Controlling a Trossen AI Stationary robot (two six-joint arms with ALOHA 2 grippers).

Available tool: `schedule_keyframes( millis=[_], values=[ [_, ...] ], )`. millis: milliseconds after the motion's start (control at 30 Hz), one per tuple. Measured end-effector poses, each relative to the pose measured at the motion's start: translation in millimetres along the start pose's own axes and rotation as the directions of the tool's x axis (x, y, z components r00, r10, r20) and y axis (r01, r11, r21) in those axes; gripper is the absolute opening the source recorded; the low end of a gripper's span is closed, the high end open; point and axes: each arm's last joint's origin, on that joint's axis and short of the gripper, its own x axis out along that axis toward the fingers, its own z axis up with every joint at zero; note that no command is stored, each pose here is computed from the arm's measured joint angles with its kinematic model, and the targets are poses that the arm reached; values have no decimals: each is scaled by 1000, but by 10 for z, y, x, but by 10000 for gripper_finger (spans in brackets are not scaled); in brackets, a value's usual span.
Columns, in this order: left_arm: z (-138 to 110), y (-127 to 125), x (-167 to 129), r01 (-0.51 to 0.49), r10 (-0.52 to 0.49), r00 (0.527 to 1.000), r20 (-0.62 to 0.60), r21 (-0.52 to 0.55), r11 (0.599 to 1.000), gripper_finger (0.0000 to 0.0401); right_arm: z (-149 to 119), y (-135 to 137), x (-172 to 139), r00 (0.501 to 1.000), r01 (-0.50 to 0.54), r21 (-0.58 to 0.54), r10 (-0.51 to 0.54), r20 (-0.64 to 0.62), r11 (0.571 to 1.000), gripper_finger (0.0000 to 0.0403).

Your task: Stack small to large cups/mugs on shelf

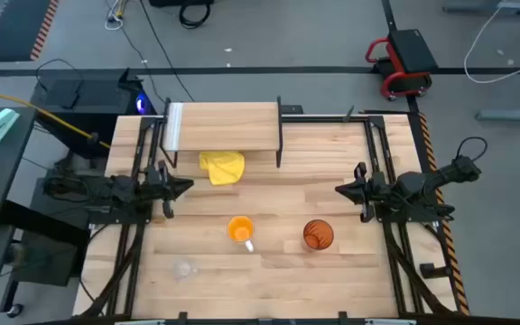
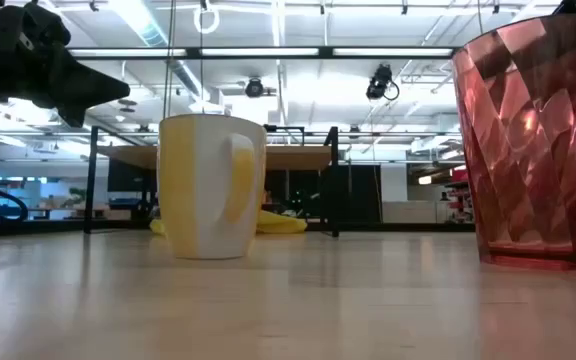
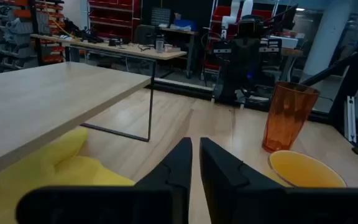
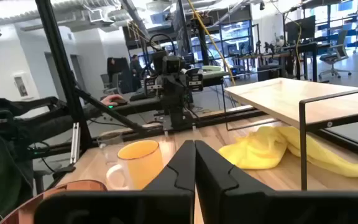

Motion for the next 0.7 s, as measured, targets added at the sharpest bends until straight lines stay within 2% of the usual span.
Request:
schedule_keyframes(
  millis=[333,700],
  values=[
    [0,0,0,0,0,1000,0,0,1000,30,1,0,0,1000,0,0,0,0,1000,9],
    [0,0,0,0,0,1000,0,0,1000,40,0,0,0,1000,0,0,0,0,1000,9]
  ],
)
